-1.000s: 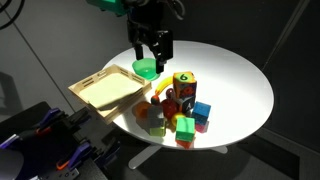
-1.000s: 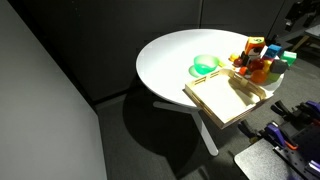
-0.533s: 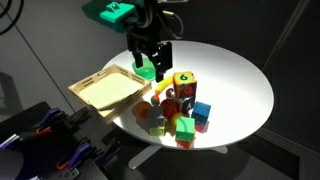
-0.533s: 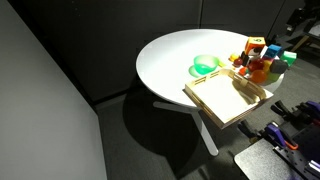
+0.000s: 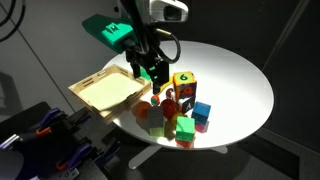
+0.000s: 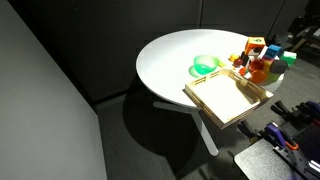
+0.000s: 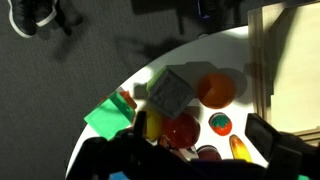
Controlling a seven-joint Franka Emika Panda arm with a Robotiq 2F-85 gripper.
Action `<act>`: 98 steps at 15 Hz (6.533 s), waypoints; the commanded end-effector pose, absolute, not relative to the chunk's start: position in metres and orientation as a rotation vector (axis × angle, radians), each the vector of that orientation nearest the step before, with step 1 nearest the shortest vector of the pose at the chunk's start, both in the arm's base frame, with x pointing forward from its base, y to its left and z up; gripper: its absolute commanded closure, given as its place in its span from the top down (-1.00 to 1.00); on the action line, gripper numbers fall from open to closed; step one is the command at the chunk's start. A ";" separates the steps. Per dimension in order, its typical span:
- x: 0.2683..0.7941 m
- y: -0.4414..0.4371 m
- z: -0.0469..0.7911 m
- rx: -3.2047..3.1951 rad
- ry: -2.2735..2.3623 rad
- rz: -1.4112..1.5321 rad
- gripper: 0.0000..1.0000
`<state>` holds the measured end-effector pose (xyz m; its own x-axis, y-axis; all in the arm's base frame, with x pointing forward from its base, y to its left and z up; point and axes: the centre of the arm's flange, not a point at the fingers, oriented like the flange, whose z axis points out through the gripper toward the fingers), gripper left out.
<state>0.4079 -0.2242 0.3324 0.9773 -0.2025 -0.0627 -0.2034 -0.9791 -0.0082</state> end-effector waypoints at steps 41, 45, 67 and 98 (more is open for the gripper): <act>0.457 -0.254 0.312 -3.156 0.327 0.144 1.00; 0.458 -0.249 0.301 -3.152 0.314 0.182 1.00; 0.449 -0.215 0.263 -3.140 0.212 0.292 1.00; 0.453 -0.257 0.260 -3.262 0.246 0.126 1.00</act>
